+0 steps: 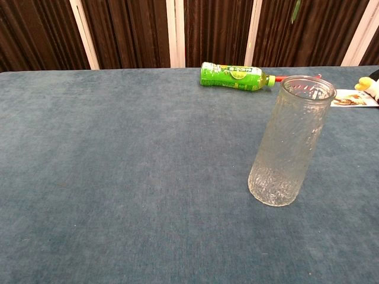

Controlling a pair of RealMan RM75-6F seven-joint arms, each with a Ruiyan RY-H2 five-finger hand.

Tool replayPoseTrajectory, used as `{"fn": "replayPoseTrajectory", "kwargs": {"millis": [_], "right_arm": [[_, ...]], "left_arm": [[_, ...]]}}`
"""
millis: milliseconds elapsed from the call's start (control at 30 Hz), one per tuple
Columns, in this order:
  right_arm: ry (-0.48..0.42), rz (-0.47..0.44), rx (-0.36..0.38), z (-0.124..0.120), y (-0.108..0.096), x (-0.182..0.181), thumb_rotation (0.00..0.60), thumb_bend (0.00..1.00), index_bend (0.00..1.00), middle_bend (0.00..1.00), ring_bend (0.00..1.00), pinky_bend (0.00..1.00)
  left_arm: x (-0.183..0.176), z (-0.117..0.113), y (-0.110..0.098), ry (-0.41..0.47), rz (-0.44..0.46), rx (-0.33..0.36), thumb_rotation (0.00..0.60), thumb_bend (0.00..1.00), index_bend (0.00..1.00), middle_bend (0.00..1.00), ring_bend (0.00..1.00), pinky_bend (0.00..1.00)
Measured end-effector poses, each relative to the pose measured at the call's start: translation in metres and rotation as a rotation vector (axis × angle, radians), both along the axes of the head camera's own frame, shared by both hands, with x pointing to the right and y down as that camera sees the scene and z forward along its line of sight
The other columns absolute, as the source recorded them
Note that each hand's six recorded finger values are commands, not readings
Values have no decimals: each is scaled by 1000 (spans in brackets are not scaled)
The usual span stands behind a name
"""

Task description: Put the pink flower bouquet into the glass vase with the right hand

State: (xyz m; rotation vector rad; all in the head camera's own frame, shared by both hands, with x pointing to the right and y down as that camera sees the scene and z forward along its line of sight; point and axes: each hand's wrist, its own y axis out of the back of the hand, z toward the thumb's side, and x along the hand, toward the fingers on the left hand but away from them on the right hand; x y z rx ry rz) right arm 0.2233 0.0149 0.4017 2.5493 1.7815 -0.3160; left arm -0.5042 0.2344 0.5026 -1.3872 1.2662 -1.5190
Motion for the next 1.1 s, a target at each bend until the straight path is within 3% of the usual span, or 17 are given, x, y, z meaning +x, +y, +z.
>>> {"fn": "replayPoseTrajectory", "kwargs": {"millis": [233, 400, 867, 1100], "right_arm": [[15, -3, -12, -19, 15, -10, 600, 207, 590, 494, 492, 72], [11, -23, -52, -8, 24, -9, 600, 207, 590, 494, 492, 74], [21, -68, -162, 34, 64, 0, 600, 207, 590, 493, 492, 87], [18, -70, -195, 52, 68, 1, 600, 207, 590, 493, 492, 85]], "left_arm": [[-3, -5, -3, 28, -8, 38, 600, 198, 168, 0, 0, 0], [-3, -8, -4, 46, 1, 70, 600, 198, 168, 0, 0, 0], [-4, -10, -3, 45, -3, 75, 600, 198, 168, 0, 0, 0], [-3, -9, -3, 41, 3, 71, 600, 198, 168, 0, 0, 0]]}}
